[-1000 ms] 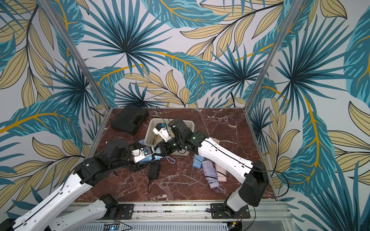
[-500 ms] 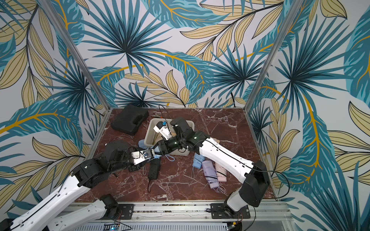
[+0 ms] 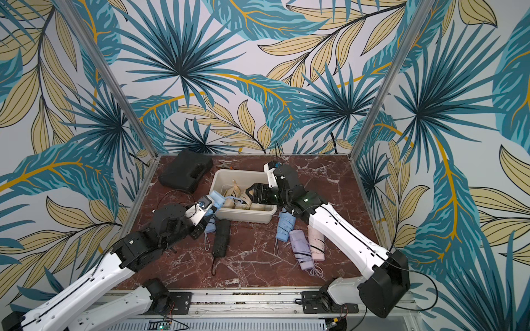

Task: Put the umbrella into the storage box
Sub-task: Pick up the umbrella from the center of the board, then place the umbrella in the storage box, then pick up the umbrella from the center of the board.

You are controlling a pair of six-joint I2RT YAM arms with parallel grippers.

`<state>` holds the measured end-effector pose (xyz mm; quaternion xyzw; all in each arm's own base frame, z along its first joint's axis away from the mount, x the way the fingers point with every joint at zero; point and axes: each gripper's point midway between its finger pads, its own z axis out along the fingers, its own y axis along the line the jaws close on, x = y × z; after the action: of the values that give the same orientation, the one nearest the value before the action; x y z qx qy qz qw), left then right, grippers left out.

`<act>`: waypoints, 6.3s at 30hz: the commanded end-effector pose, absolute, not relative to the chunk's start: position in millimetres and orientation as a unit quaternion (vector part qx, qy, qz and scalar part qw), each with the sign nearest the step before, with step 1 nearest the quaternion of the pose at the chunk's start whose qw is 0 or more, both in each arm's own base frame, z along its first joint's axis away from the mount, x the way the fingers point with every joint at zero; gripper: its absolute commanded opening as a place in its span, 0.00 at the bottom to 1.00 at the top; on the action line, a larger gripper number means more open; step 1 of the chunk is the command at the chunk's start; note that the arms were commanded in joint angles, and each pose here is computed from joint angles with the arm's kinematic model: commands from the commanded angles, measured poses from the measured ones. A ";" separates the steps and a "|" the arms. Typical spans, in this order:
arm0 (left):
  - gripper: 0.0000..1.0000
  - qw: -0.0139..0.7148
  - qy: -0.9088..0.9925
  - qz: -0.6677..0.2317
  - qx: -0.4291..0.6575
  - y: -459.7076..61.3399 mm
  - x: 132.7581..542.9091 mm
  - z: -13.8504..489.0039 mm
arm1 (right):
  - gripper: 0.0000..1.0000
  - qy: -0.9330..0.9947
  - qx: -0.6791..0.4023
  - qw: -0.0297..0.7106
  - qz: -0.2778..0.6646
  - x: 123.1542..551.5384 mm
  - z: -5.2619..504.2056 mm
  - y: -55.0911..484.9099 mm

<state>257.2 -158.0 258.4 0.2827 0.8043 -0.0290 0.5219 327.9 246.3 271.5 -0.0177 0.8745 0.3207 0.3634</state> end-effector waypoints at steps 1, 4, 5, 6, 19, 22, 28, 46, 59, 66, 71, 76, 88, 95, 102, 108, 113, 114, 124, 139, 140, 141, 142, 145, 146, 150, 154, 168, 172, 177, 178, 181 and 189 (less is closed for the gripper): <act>0.00 0.609 0.784 -0.078 0.095 -147.3 287.0 323.9 | 0.78 0.876 0.051 0.423 0.225 339.9 269.0 200.9; 0.00 0.583 0.803 -0.099 0.076 -159.5 300.3 324.1 | 0.78 0.877 0.048 0.437 0.194 339.7 271.1 189.1; 0.00 0.566 0.815 -0.102 0.073 -163.8 306.5 320.3 | 0.78 0.878 0.047 0.439 0.186 339.4 270.9 186.2; 0.00 0.551 0.825 -0.102 0.070 -166.9 312.3 316.4 | 0.78 0.878 0.046 0.440 0.180 339.0 271.2 184.3; 0.00 0.369 0.916 -0.125 0.093 -216.3 382.9 240.3 | 0.78 0.883 0.039 0.435 0.173 331.9 267.2 180.0; 0.01 0.344 0.928 -0.110 0.086 -214.0 394.2 218.9 | 0.78 0.885 0.035 0.432 0.171 332.3 263.9 180.8; 0.05 0.318 0.943 -0.080 0.061 -202.2 416.2 180.9 | 0.78 0.885 0.036 0.432 0.168 334.9 262.5 181.7; 0.73 0.328 0.944 -0.035 0.006 -189.0 437.6 151.3 | 0.80 0.854 0.072 0.481 0.184 342.0 297.7 174.4; 0.84 0.463 0.856 -0.229 -0.014 -207.0 409.7 255.1 | 0.80 0.872 -0.056 0.428 0.231 316.5 295.6 207.7; 0.85 0.535 0.796 -0.275 -0.072 -170.4 369.2 294.9 | 0.79 0.867 -0.108 0.402 0.275 302.4 285.5 229.8; 0.87 0.524 0.806 -0.257 -0.101 -147.3 346.2 280.2 | 0.77 0.853 -0.156 0.390 0.311 288.1 283.6 253.7; 0.88 0.481 0.824 -0.254 -0.161 -128.7 335.0 254.6 | 0.77 0.826 -0.244 0.390 0.327 267.5 270.4 285.9; 0.93 0.386 0.849 -0.205 -0.298 -76.1 318.5 171.7 | 0.77 0.817 -0.324 0.365 0.308 263.2 252.5 327.3; 0.95 0.370 0.854 -0.239 -0.275 -64.1 339.3 146.9 | 0.77 0.818 -0.271 0.403 0.309 282.2 258.9 327.0; 0.95 0.341 0.867 -0.270 -0.244 -54.5 356.3 130.7 | 0.77 0.824 -0.228 0.419 0.306 299.0 266.1 329.1; 0.89 0.288 0.884 -0.303 -0.209 -72.2 368.3 105.3 | 0.78 0.837 -0.231 0.397 0.297 300.6 261.5 332.0; 0.82 0.270 0.878 -0.341 -0.200 -85.3 381.1 86.2 | 0.78 0.829 -0.233 0.406 0.306 300.0 264.1 333.6; 0.81 0.265 0.878 -0.344 -0.200 -86.5 382.8 82.0 | 0.78 0.829 -0.233 0.405 0.307 299.6 264.0 333.8; 0.58 0.237 0.901 -0.306 -0.197 -79.5 386.1 42.8 | 0.78 0.812 -0.252 0.421 0.315 299.0 273.8 338.3; 0.15 0.266 0.895 -0.299 -0.199 -68.5 380.3 63.8 | 0.78 0.830 -0.241 0.406 0.297 303.4 271.4 335.9; 0.14 0.271 0.893 -0.298 -0.200 -66.3 379.3 68.0 | 0.78 0.829 -0.240 0.408 0.297 304.0 272.3 335.7; 0.13 0.278 0.892 -0.295 -0.199 -64.0 377.8 73.5 | 0.78 0.829 -0.237 0.409 0.298 304.8 273.0 335.6; 0.10 0.283 0.892 -0.292 -0.198 -62.0 376.6 77.7 | 0.78 0.829 -0.234 0.411 0.297 305.6 273.8 335.5; 0.06 0.306 0.889 -0.282 -0.193 -56.3 370.6 98.2 | 0.78 0.825 -0.233 0.414 0.306 304.8 278.5 337.0; 0.06 0.316 0.887 -0.278 -0.188 -55.0 368.0 107.2 | 0.78 0.824 -0.229 0.415 0.309 305.1 280.2 337.3; 0.02 0.364 0.879 -0.263 -0.157 -51.5 353.2 149.6 | 0.78 0.820 -0.218 0.418 0.325 304.2 290.1 338.9; 0.00 0.441 0.856 -0.253 -0.096 -53.6 333.8 203.3 | 0.78 0.800 -0.220 0.432 0.354 301.5 306.4 344.6; 0.00 0.582 0.728 -0.346 0.108 -106.8 281.5 338.7 | 0.82 0.731 -0.352 0.446 0.377 267.1 313.3 354.4; 0.00 0.568 0.709 -0.408 0.092 -118.3 282.7 355.2 | 0.82 0.713 -0.358 0.415 0.437 257.4 314.9 372.7; 0.00 0.577 0.669 -0.468 0.035 -118.6 289.6 372.2 | 0.82 0.703 -0.308 0.399 0.502 266.5 315.2 392.1; 0.00 0.577 0.665 -0.473 0.017 -116.3 292.4 372.3 | 0.82 0.700 -0.296 0.401 0.511 268.8 316.5 393.9; 0.00 0.573 0.650 -0.497 -0.043 -108.2 301.4 369.7 | 0.82 0.690 -0.259 0.397 0.547 266.5 317.9 405.7; 0.00 0.581 0.569 -0.545 -0.202 -82.0 316.4 364.5 | 0.83 0.667 -0.107 0.415 0.609 291.2 315.1 408.1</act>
<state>318.3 -98.2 317.6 -0.1585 0.6642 -0.5034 0.5294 280.9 407.0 294.8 -0.1817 0.7057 0.5602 0.3938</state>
